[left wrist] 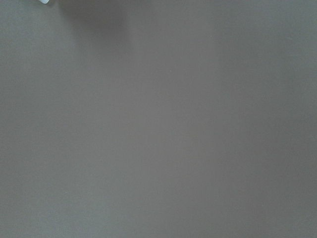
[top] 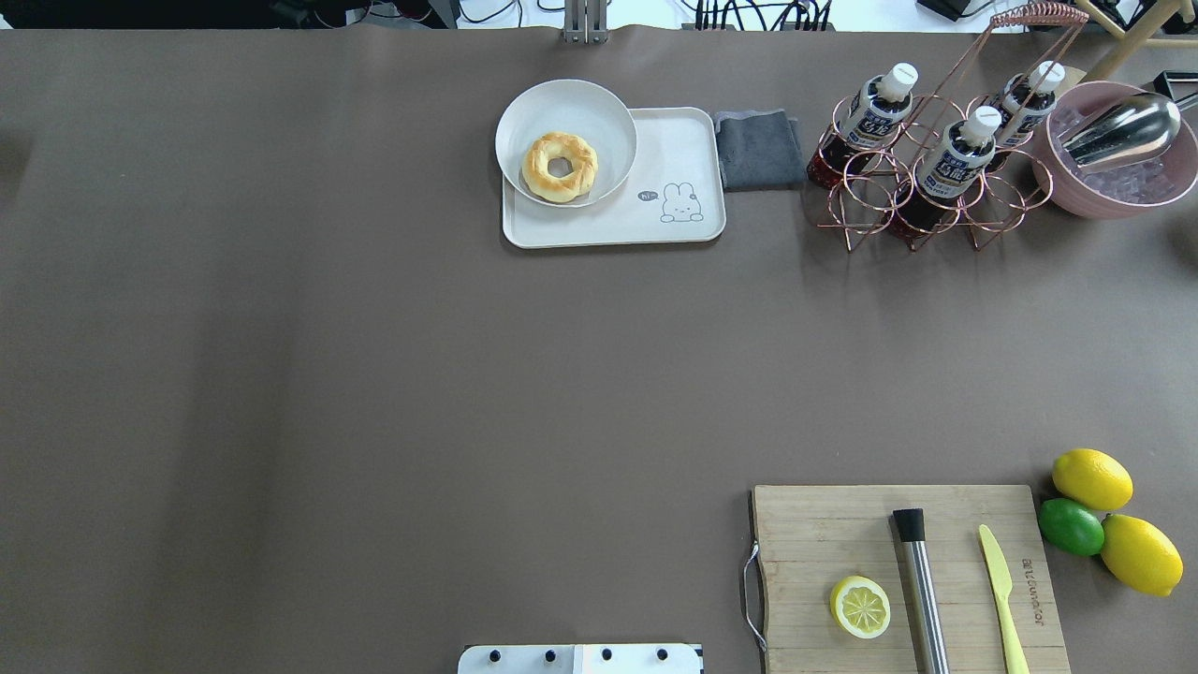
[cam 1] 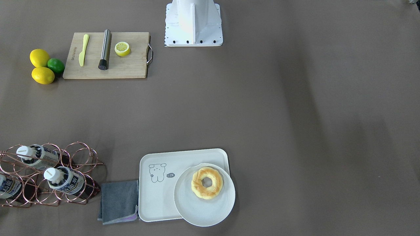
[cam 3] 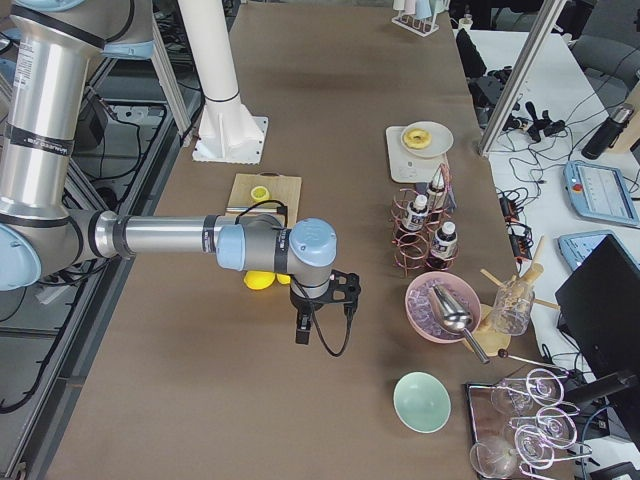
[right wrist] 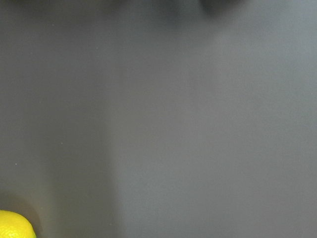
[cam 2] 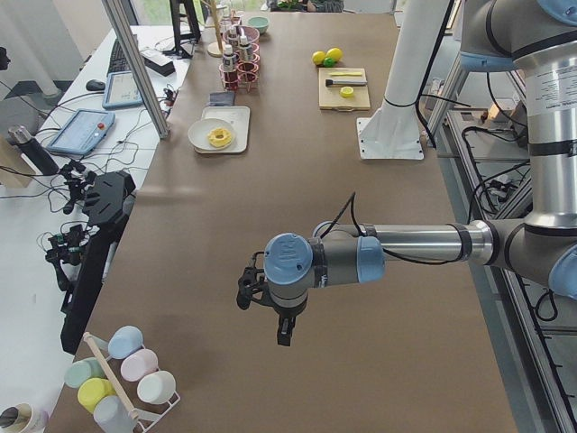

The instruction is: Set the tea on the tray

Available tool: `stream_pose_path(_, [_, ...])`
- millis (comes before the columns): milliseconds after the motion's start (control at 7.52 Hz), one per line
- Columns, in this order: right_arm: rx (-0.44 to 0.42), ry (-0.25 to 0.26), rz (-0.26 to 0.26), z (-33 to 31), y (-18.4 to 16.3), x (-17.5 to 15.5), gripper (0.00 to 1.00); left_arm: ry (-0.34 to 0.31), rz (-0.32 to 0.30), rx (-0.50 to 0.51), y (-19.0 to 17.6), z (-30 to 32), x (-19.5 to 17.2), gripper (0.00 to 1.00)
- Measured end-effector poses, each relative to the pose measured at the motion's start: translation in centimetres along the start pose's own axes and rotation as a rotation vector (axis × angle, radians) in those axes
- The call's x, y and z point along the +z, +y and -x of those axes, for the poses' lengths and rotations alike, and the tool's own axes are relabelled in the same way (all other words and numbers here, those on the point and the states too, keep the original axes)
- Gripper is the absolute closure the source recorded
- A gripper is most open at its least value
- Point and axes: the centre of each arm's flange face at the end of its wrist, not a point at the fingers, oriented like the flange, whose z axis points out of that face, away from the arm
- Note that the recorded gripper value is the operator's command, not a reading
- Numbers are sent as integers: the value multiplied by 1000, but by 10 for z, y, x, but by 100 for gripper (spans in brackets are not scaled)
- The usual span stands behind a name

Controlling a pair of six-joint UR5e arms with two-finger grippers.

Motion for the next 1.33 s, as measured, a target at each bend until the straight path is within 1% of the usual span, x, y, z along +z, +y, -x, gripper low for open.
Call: stream_pose_path(1329, [-4,-1,-3,1,0,-1,0,-45,-20,29,-10,-9,-15,2])
